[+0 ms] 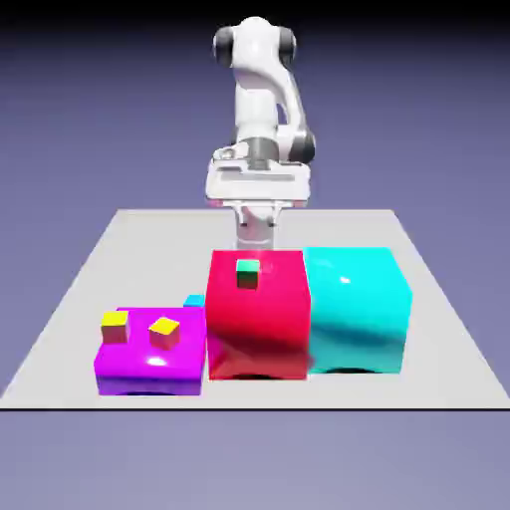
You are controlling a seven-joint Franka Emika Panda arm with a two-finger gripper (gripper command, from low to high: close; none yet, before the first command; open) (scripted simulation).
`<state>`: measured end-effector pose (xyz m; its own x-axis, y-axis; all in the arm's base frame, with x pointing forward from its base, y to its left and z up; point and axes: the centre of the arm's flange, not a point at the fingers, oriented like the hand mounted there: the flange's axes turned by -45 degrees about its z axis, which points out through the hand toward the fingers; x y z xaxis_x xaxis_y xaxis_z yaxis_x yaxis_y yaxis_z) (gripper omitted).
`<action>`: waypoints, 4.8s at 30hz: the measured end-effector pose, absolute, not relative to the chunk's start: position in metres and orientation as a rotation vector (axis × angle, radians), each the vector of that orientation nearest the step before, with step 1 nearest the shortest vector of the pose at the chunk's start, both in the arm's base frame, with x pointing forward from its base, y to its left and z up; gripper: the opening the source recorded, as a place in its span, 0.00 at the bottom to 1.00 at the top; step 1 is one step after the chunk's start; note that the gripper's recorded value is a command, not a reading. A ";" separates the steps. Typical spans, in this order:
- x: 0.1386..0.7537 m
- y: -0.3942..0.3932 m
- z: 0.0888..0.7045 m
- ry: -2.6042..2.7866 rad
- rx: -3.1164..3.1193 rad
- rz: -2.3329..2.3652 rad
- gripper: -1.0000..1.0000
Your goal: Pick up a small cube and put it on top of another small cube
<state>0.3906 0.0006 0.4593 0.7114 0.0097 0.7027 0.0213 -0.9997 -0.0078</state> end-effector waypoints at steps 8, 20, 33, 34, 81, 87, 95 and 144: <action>0.385 -0.072 0.407 0.106 -2.966 -1.028 0.50; 0.334 -0.165 0.324 0.330 -3.006 -0.825 0.50; 0.239 -0.218 0.241 0.601 -2.990 -0.662 0.50; 0.231 -0.219 0.235 0.622 -2.988 -0.651 0.50; 0.166 -0.146 0.120 0.390 -3.096 -0.689 0.50; 0.161 -0.144 0.125 0.382 -3.100 -0.677 0.00; 0.150 -0.142 0.146 0.363 -3.109 -0.659 0.00; 0.328 -0.353 0.312 -0.288 -3.026 -0.677 0.00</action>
<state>0.3276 -0.3527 0.3124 0.8884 0.1735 0.4251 0.1854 -0.9826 0.0138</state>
